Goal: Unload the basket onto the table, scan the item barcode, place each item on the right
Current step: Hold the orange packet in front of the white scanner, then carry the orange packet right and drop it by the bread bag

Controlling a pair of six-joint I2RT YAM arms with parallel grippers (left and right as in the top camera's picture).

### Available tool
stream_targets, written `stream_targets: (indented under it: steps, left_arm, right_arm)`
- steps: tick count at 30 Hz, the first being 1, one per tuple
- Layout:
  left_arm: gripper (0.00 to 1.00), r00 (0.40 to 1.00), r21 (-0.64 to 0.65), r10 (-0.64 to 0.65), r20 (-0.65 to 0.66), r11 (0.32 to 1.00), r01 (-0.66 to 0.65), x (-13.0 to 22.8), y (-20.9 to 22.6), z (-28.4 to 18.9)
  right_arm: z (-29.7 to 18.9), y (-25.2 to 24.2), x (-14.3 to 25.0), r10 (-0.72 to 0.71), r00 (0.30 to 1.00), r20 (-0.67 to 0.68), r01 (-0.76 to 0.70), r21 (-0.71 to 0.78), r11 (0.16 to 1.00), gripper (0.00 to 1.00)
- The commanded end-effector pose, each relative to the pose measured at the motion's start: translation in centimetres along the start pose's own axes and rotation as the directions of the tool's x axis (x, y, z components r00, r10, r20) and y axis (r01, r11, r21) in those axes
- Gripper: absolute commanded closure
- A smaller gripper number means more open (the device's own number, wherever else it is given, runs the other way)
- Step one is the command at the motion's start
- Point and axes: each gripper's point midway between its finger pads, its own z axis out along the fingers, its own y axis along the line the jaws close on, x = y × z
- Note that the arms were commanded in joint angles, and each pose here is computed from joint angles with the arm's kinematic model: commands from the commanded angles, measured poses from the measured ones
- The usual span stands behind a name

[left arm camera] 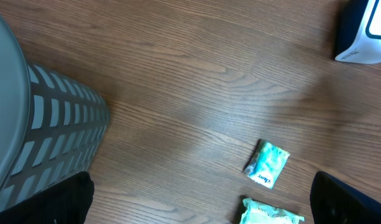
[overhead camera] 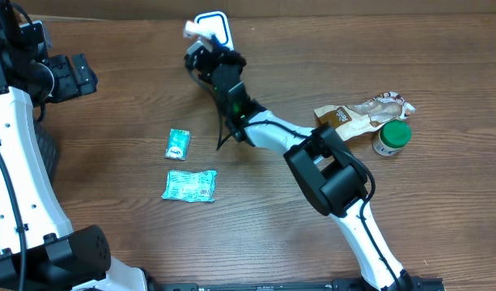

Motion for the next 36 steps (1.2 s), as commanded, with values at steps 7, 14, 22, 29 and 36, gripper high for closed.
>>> stream_targets:
  steps: [7,14,22,29,36]
  left_arm:
    - [0.0,1.0,-0.003,0.023,0.014,1.0,-0.023,-0.3,0.0,-0.3]
    - [0.0,1.0,-0.003,0.023,0.015,1.0,-0.023,-0.3,0.0,-0.3]
    - [0.0,1.0,-0.003,0.023,0.015,1.0,-0.023,-0.3,0.0,-0.3]
    - [0.0,1.0,-0.003,0.023,0.015,1.0,-0.023,-0.3,0.0,-0.3]
    - [0.0,1.0,-0.003,0.023,0.015,1.0,-0.023,-0.3,0.0,-0.3]
  right_arm:
    - [-2.8,-2.2,-6.1,0.029,1.0,-0.008,-0.028,0.062,0.998,0.96]
    - [-5.5,-0.1,-7.5,0.248,0.96,-0.127,-0.265,-0.138,0.954,0.96]
    - [-11.5,-0.4,-8.2,0.486,0.743,-0.46,-0.646,-0.303,0.701,0.96]
    - [-19.0,-3.7,-0.8,0.385,0.451,-0.805,-0.733,-0.088,0.675,0.96]
    - [-23.5,-6.4,10.0,0.357,0.062,-0.932,-0.643,0.237,0.728,0.96]
